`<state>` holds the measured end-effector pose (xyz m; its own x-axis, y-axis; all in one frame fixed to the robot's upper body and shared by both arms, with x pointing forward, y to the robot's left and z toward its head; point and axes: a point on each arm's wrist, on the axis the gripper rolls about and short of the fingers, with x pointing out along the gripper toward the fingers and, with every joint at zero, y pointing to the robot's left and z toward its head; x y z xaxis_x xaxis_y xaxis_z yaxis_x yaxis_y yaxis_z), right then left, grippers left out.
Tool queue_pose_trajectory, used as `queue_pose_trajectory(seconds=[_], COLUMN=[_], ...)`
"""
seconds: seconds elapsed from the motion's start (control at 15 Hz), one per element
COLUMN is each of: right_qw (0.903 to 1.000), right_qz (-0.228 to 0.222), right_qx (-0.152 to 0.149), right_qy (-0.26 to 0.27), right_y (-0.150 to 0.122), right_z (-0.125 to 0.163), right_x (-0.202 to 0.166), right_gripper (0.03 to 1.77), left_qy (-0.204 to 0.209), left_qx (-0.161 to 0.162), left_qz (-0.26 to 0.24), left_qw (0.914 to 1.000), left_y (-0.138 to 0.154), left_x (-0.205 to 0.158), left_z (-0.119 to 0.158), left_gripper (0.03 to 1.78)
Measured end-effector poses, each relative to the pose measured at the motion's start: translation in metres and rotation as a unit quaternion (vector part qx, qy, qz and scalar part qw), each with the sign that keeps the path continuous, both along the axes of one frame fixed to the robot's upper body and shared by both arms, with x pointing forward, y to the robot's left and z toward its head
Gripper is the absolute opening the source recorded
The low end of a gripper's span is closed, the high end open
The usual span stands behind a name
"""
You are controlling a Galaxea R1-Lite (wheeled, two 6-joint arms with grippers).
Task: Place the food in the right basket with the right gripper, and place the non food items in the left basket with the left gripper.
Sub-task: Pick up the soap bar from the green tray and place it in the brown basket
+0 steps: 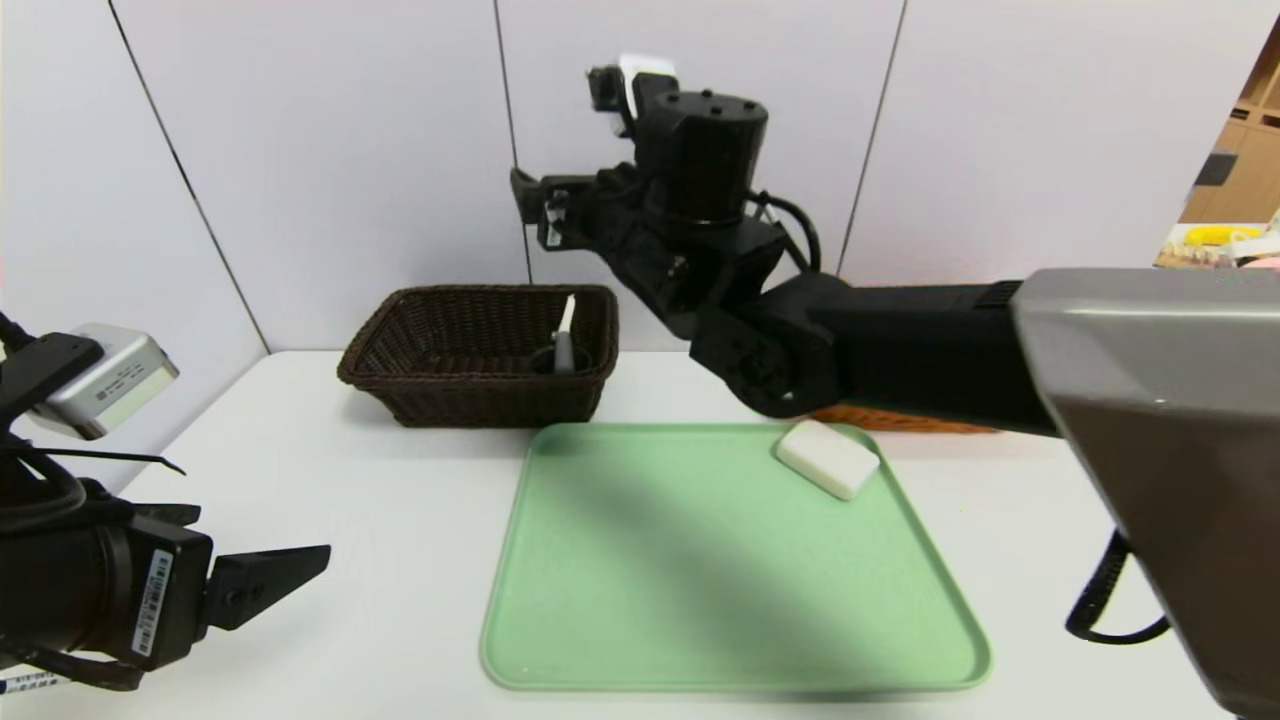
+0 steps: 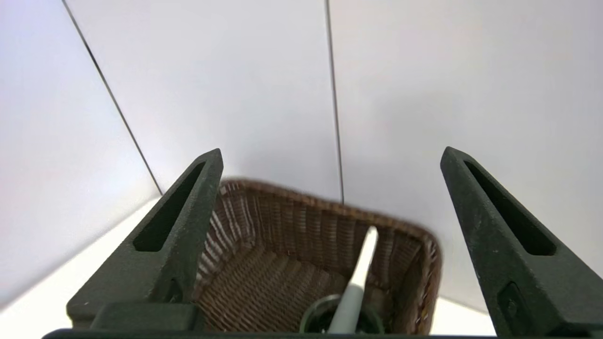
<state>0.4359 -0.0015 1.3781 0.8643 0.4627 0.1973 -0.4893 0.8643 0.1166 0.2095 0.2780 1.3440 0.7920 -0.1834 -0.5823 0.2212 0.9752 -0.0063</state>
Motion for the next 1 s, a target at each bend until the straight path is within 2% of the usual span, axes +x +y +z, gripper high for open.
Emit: queue_pose_trajectory(seconds=[0.27,0.6,0.8,1.0], right_qw=[0.9996,0.9984,0.9973,0.9930], right_qz=[-0.011,-0.044,-0.073,-0.100], right_qx=[0.023,0.032,0.009,-0.051], right_qy=[-0.015,-0.016,0.003,0.037], right_y=[-0.028,-0.062,-0.092,-0.132], right_z=[0.053,0.092,0.106,0.119], right_x=[-0.026,-0.046,-0.053,-0.071], right_gripper=[1.65,1.68,1.69,1.69], left_qy=[-0.018,-0.016,-0.019,-0.028], left_qx=[-0.008,-0.007,-0.007,-0.009], left_qz=[0.000,0.000,0.000,-0.003], left_qw=[0.9998,0.9998,0.9998,0.9996], left_y=[-0.002,-0.003,-0.002,-0.003], left_x=[0.004,0.005,0.005,0.005], left_z=[0.003,0.003,0.004,0.007], left_gripper=[1.69,1.69,1.69,1.69])
